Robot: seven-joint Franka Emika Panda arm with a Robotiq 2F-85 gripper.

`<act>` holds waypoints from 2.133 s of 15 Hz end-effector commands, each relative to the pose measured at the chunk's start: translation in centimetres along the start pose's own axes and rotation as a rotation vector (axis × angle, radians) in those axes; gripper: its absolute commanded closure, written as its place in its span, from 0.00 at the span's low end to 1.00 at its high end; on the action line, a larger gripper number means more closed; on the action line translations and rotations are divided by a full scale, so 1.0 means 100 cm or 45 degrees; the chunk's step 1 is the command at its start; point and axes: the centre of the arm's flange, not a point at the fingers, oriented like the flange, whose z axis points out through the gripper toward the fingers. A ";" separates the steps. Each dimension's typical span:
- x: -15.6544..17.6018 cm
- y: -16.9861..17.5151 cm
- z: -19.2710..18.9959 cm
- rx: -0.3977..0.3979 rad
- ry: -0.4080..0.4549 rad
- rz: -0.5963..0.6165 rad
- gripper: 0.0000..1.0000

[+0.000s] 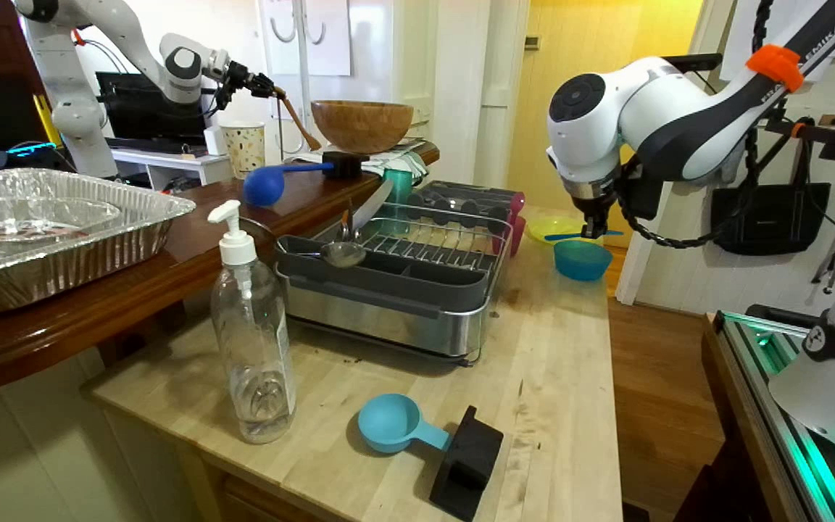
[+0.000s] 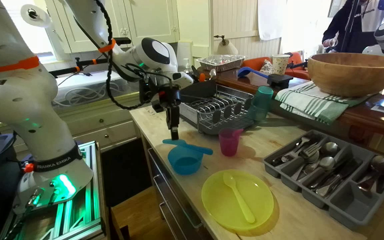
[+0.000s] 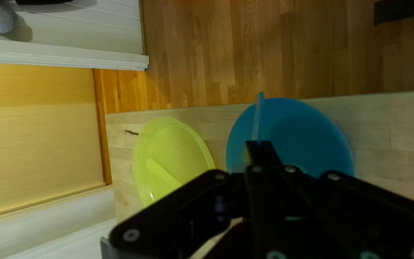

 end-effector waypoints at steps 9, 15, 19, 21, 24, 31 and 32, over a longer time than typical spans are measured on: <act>-0.004 -0.019 -0.005 -0.176 -0.052 0.012 0.99; -0.006 -0.020 -0.002 -0.244 -0.145 0.013 0.99; -0.005 -0.029 -0.001 -0.257 -0.171 -0.025 0.99; -0.005 -0.033 0.000 -0.267 -0.174 -0.041 0.99; -0.003 -0.038 0.001 -0.278 -0.173 -0.057 0.99; 0.009 -0.039 -0.001 -0.303 -0.159 -0.045 0.36; 0.011 -0.039 -0.002 -0.301 -0.158 -0.041 0.27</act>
